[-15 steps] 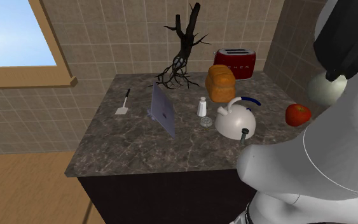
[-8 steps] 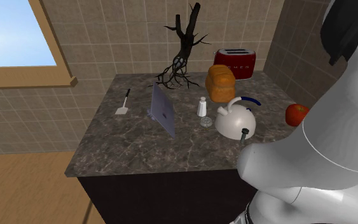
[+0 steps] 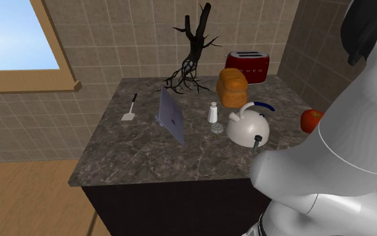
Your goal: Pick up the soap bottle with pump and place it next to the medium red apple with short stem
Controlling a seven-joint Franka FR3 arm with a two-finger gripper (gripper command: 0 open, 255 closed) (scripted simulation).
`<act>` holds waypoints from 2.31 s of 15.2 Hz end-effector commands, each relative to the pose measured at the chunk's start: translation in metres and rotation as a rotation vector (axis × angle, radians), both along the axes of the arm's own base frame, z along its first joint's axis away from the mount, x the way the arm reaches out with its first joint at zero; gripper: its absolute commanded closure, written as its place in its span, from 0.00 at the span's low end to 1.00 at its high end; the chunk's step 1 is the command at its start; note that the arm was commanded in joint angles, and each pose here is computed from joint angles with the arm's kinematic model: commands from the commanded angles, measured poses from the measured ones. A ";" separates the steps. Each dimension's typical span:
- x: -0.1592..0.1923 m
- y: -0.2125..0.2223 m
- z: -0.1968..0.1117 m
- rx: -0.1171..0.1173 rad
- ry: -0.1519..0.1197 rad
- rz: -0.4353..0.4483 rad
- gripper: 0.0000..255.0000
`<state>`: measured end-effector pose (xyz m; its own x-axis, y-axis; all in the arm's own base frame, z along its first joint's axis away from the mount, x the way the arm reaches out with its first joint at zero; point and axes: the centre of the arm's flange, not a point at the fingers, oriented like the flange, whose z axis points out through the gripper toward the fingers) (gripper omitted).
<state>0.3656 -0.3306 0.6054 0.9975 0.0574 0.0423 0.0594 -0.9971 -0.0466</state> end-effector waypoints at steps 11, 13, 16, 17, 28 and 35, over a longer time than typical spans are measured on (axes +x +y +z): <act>0.000 0.000 -0.064 -0.001 -0.001 0.000 1.00; 0.000 0.000 -0.074 -0.001 -0.001 0.000 1.00; 0.000 0.000 -0.090 -0.001 -0.001 0.000 1.00; 0.000 0.000 -0.095 -0.001 -0.001 0.000 1.00; 0.000 0.000 -0.153 -0.001 -0.001 0.000 1.00; 0.000 0.000 -0.190 -0.001 -0.001 0.000 1.00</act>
